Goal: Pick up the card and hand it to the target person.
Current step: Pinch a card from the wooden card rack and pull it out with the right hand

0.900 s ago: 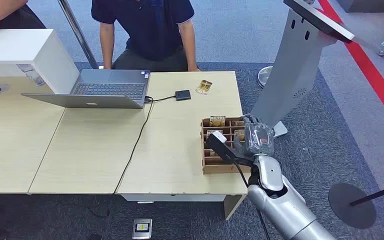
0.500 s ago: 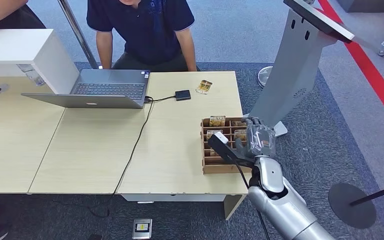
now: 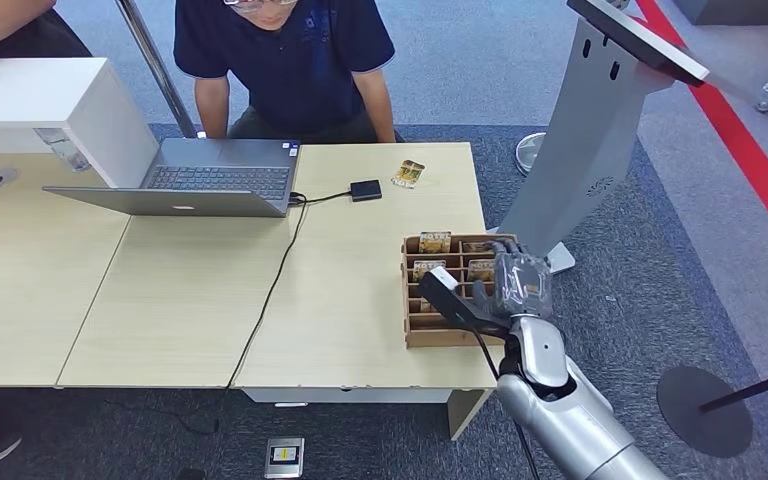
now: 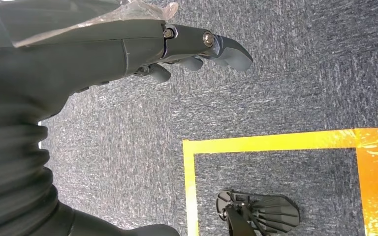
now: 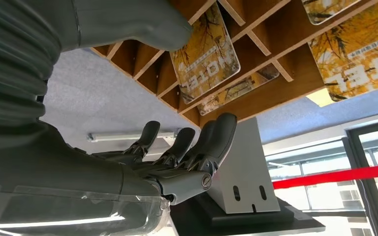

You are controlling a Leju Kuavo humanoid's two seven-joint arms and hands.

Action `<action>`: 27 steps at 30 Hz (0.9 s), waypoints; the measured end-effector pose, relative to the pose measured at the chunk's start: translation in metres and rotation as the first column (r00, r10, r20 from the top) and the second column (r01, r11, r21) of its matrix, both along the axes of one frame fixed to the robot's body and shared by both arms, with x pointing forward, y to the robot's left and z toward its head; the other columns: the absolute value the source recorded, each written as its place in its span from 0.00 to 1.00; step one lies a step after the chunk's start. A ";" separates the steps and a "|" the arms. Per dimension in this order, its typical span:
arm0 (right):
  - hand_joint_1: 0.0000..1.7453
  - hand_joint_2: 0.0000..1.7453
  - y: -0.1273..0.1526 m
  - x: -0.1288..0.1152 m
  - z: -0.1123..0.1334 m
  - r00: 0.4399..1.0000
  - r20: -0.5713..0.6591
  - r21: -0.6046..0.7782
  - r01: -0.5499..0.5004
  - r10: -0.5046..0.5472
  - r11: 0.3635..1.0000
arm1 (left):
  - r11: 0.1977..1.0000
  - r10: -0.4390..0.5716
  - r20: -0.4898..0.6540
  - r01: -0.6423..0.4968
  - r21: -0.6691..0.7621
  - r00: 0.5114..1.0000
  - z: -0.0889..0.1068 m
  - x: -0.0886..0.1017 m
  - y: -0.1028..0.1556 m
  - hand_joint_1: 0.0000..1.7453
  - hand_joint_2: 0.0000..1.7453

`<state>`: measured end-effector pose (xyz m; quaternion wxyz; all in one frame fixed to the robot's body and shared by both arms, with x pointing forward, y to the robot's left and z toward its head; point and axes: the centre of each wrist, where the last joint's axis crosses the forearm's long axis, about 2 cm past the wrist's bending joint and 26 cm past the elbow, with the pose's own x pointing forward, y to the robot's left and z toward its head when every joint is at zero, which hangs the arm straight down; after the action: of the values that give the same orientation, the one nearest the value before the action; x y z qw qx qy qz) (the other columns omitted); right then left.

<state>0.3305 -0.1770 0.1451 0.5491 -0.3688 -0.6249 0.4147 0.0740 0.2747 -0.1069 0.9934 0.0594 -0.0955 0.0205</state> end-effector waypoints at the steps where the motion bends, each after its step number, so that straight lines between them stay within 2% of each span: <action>1: 0.37 1.00 0.000 0.000 0.000 1.000 -0.002 -0.001 0.001 -0.001 1.000 | 1.000 0.000 -0.001 0.000 0.000 1.000 0.000 0.000 0.000 0.00 1.00; 27: 0.36 1.00 -0.002 0.000 -0.007 0.999 -0.032 -0.010 -0.002 0.002 1.000 | 1.000 0.006 -0.006 -0.006 0.003 1.000 0.000 -0.001 -0.001 0.00 1.00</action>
<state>0.3304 -0.1791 0.1386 0.5567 -0.3642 -0.6145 0.4241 0.0732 0.2739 -0.1069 0.9935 0.0612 -0.0926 0.0232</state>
